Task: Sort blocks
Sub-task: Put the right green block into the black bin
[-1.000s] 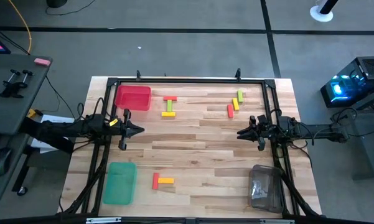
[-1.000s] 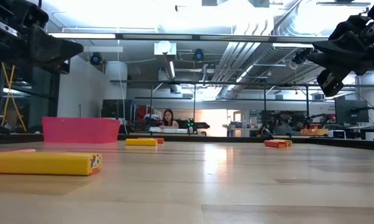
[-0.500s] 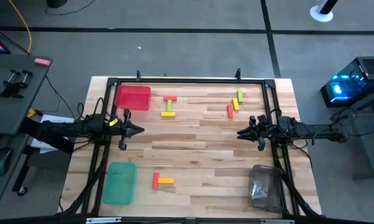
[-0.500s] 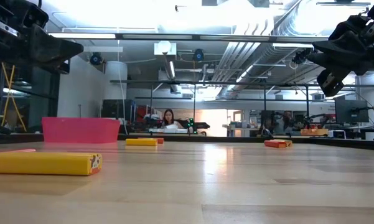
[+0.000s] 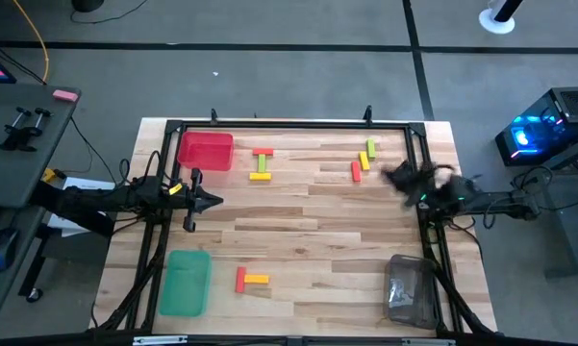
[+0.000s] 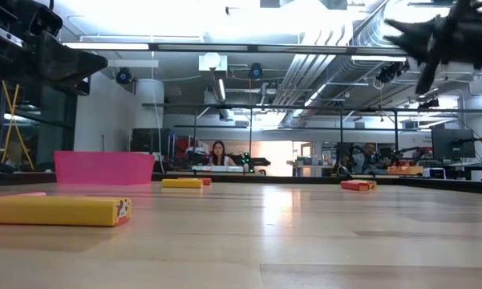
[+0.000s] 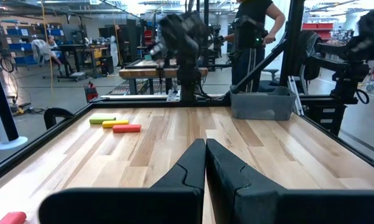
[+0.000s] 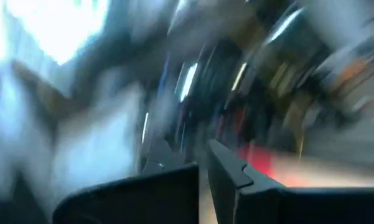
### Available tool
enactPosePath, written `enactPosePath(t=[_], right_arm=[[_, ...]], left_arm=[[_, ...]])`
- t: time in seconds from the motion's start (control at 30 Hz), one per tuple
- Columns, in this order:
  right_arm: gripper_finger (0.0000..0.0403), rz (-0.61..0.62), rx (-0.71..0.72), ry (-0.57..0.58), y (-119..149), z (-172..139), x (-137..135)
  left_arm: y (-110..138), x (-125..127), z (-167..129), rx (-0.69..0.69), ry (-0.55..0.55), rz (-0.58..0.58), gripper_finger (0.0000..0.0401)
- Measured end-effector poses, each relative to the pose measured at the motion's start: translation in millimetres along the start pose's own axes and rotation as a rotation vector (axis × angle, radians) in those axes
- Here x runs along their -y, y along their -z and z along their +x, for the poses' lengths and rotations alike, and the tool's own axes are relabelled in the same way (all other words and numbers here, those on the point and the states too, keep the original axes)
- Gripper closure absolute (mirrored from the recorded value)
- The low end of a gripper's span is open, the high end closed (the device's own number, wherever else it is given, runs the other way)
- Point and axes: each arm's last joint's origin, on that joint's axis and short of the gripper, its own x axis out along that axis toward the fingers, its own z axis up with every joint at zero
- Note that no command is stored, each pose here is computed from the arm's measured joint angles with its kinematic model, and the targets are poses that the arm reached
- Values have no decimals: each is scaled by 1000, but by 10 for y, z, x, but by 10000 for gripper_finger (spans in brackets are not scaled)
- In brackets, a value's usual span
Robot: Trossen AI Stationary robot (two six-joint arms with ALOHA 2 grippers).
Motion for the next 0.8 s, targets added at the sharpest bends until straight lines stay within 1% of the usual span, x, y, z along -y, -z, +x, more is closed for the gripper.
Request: enactPosePath(t=[0.07,0.1,0.13,0.17,0.23,0.3,0.33,0.4,0.47,0.53,0.6,0.67,0.73,0.8], right_arm=[[402,185,246,132,-176,-9,-12],[402,244,327,193,-224,-18,-4],[402,297,380,231,-247,-18,4],[402,329,399,247,-257,-3,5],[402,337,368,231,-277,76,-34],[402,322,288,205,-298,214,-103],[402,297,240,213,-305,302,-136],[402,216,146,280,-331,495,-187],[402,66,13,393,-371,696,-206],[402,-85,-177,547,-403,864,-165],[402,-159,-354,713,-435,991,-86],[402,-216,-492,866,-468,1086,2],[402,-261,-589,976,-521,1189,69],[399,-298,-676,1059,-549,1287,168]], left_arm=[[0,0,0,0,0,0,401],[-1,0,0,0,0,0,401],[-1,0,0,0,0,0,401],[0,0,0,0,0,0,401],[0,0,0,0,0,0,401],[0,0,0,0,0,0,401],[0,0,0,0,0,0,401],[-1,0,0,0,0,0,401],[0,0,0,0,0,0,401],[-1,0,0,0,0,0,401],[0,0,0,0,0,0,401],[0,0,0,0,0,0,401],[-1,0,0,0,0,0,401],[0,0,0,0,0,0,401]])
